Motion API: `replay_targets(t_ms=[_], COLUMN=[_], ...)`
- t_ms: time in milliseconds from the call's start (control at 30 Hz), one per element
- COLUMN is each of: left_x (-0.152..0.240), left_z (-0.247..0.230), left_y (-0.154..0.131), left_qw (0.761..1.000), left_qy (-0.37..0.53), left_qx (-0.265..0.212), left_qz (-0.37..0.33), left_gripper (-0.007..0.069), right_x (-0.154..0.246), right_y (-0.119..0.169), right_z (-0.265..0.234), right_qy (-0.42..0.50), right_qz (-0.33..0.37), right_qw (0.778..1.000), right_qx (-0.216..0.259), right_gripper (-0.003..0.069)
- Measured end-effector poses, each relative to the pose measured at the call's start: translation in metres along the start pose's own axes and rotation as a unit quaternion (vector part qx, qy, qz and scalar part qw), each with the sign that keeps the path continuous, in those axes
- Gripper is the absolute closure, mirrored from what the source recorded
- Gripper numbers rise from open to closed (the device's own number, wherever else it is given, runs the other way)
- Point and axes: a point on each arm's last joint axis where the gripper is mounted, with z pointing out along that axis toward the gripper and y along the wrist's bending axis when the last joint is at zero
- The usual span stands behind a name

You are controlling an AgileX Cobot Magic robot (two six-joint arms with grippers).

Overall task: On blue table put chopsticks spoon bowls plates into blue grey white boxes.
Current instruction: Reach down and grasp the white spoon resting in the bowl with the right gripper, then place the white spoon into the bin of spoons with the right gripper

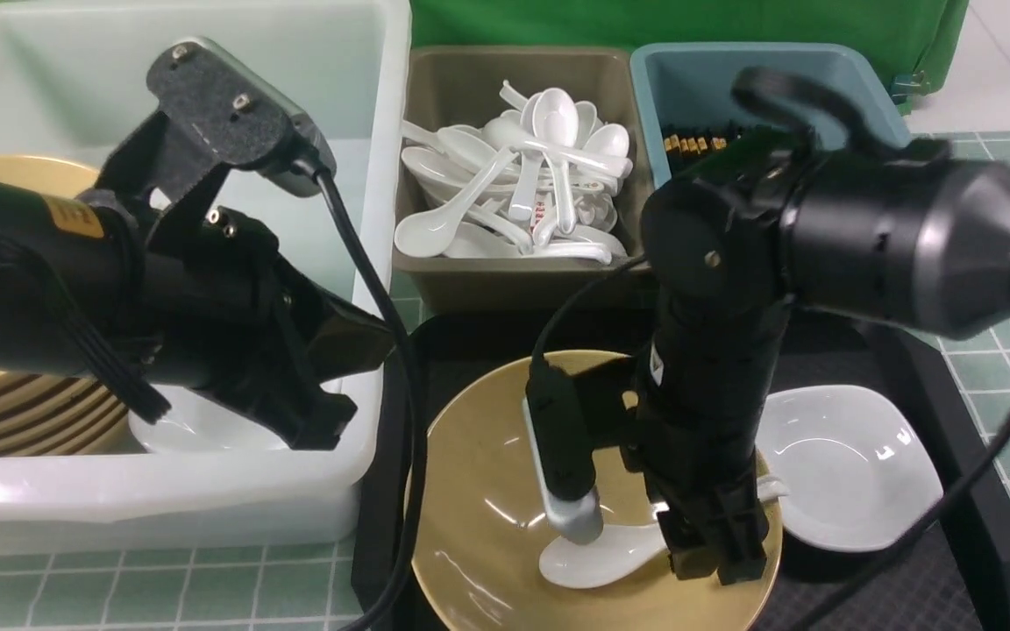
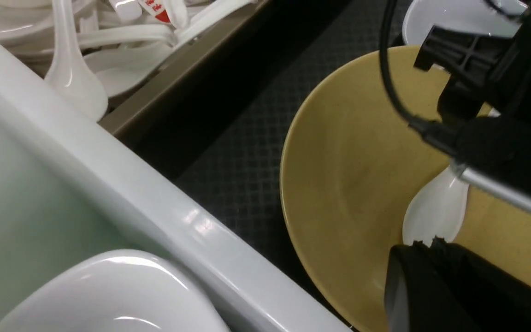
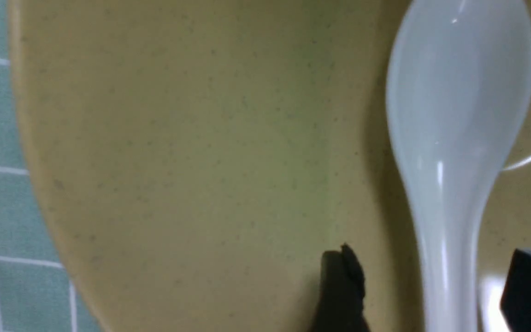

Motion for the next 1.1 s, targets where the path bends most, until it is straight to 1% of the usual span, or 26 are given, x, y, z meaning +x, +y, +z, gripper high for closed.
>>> replay_targets(t_ms=[133,200,267,300,400,467,600,667,733,767,800,833,867,900,933,1000,1033,1100], left_x=[0.0,-0.001,-0.001,-0.001,-0.002,-0.003,-0.001,0.0,-0.003,-0.007,-0.007,-0.013,-0.017,-0.019,-0.025,-0.029,-0.03,-0.03], left_z=[0.0,0.0,0.0,0.0,0.0,-0.001,-0.007,-0.013,-0.018,-0.02,-0.021,-0.023,-0.023,-0.023,-0.024,-0.024,-0.023,-0.022], left_y=[0.0,0.0,0.001,0.001,0.003,0.009,0.033,0.05,0.065,0.072,0.073,0.078,0.081,0.082,0.083,0.084,0.083,0.083], left_qw=[1.0,1.0,1.0,1.0,1.0,0.999,0.99,0.984,0.977,0.975,0.974,0.973,0.973,0.973,0.974,0.974,0.975,0.976], left_qy=[-0.002,-0.003,-0.005,-0.005,-0.009,-0.02,-0.044,-0.05,-0.061,-0.067,-0.068,-0.077,-0.083,-0.085,-0.094,-0.105,-0.105,-0.105], left_qx=[-0.001,-0.003,-0.004,-0.006,-0.019,-0.04,-0.096,-0.123,-0.145,-0.152,-0.153,-0.159,-0.159,-0.158,-0.155,-0.145,-0.142,-0.134], left_qz=[0.006,0.01,0.01,0.012,0.009,-0.014,-0.089,-0.121,-0.144,-0.149,-0.149,-0.146,-0.144,-0.142,-0.14,-0.14,-0.138,-0.133], left_gripper=[0.0638,0.0638,0.0638,0.0638,0.0638,0.0638,0.0638,0.0638,0.0638,0.0638,0.0638,0.0638,0.0638,0.0638,0.0638,0.0638,0.0638,0.0638], right_x=[0.0,0.001,0.001,0.001,0.0,-0.002,-0.001,0.006,0.011,0.016,0.016,0.021,0.024,0.027,0.029,0.03,0.029,0.025], right_y=[-0.005,-0.006,-0.007,-0.007,-0.009,-0.013,-0.029,-0.042,-0.058,-0.07,-0.073,-0.089,-0.101,-0.106,-0.121,-0.139,-0.146,-0.156], right_z=[0.011,0.013,0.013,0.014,0.01,-0.003,-0.055,-0.082,-0.104,-0.117,-0.118,-0.128,-0.132,-0.133,-0.134,-0.128,-0.123,-0.113], right_qy=[0.019,0.024,0.026,0.026,0.026,0.016,-0.033,-0.064,-0.105,-0.139,-0.145,-0.192,-0.224,-0.235,-0.269,-0.303,-0.31,-0.321], right_qz=[-0.006,-0.008,-0.008,-0.008,-0.004,0.008,0.048,0.08,0.116,0.152,0.159,0.217,0.252,0.266,0.297,0.318,0.323,0.327], right_qw=[1.0,1.0,1.0,1.0,1.0,0.999,0.993,0.984,0.967,0.949,0.946,0.914,0.89,0.88,0.852,0.824,0.817,0.809], right_qx=[0.0,0.002,0.002,0.001,0.008,0.03,0.103,0.146,0.199,0.238,0.244,0.284,0.307,0.315,0.337,0.358,0.362,0.366], right_gripper=[0.0217,0.0309,0.0433,0.0482,0.0475,0.0475,0.0475,0.0475,0.0475,0.0475,0.0475,0.0475,0.0475,0.0475,0.0475,0.0468,0.0455,0.039])
